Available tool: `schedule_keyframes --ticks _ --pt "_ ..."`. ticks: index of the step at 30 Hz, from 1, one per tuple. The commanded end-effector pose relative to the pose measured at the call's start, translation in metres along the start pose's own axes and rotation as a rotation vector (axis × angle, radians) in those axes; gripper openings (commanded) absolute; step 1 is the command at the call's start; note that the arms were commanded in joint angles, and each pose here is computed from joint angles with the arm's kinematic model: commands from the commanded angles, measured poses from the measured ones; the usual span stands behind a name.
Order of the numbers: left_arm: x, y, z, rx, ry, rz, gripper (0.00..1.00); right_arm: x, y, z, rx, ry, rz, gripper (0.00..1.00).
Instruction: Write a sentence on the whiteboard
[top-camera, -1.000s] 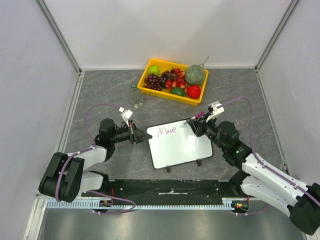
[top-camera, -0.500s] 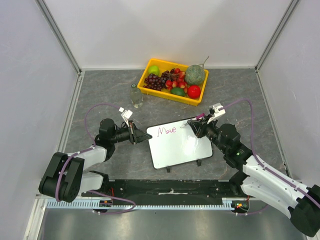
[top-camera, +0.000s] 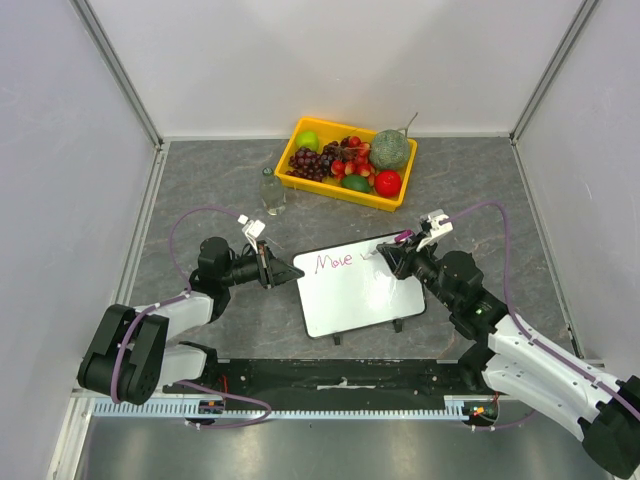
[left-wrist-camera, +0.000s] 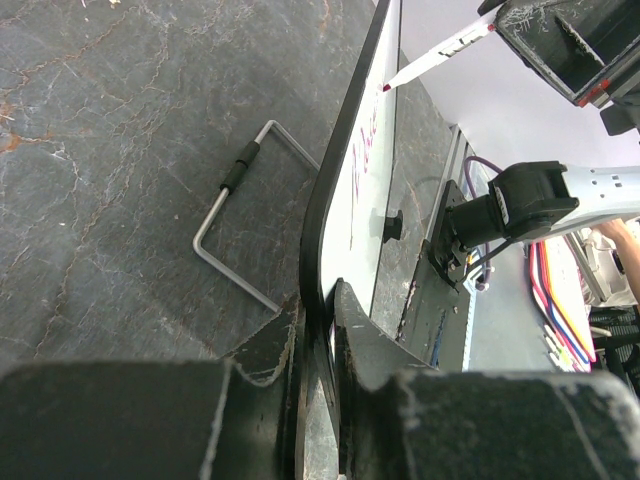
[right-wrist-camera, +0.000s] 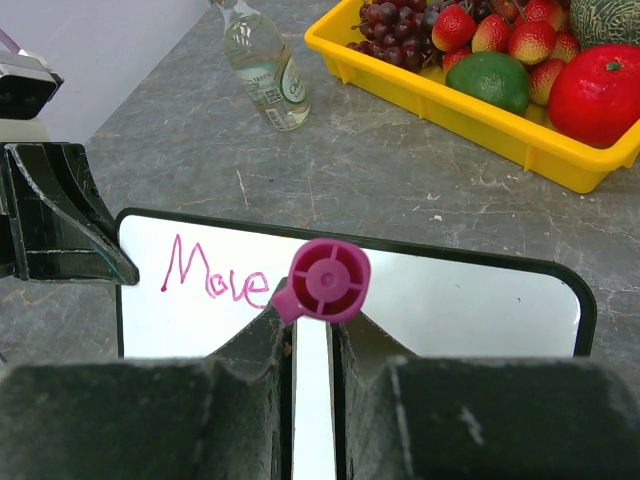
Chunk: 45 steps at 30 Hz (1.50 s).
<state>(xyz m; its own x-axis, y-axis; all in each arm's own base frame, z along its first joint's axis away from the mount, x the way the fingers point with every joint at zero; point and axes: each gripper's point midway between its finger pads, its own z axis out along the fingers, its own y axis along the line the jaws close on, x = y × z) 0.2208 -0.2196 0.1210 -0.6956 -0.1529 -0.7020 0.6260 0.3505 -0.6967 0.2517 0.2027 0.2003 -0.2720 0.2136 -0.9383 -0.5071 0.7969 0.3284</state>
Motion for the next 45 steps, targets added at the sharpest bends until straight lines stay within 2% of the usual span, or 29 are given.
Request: schedule_keyframes --ticks 1,21,39,45 --pt "0.005 0.006 -0.002 -0.016 0.006 0.065 0.02 0.003 -0.005 -0.001 0.021 0.007 -0.01 0.0" --pt "0.006 0.006 -0.002 -0.015 0.008 0.062 0.02 -0.029 -0.006 0.007 0.064 -0.084 0.001 0.0" --pt "0.005 0.005 -0.002 -0.014 0.007 0.063 0.02 -0.04 -0.007 0.008 0.073 -0.137 0.021 0.0" --pt "0.006 0.005 -0.002 -0.013 0.008 0.063 0.02 -0.034 -0.006 0.009 0.065 -0.115 0.021 0.0"
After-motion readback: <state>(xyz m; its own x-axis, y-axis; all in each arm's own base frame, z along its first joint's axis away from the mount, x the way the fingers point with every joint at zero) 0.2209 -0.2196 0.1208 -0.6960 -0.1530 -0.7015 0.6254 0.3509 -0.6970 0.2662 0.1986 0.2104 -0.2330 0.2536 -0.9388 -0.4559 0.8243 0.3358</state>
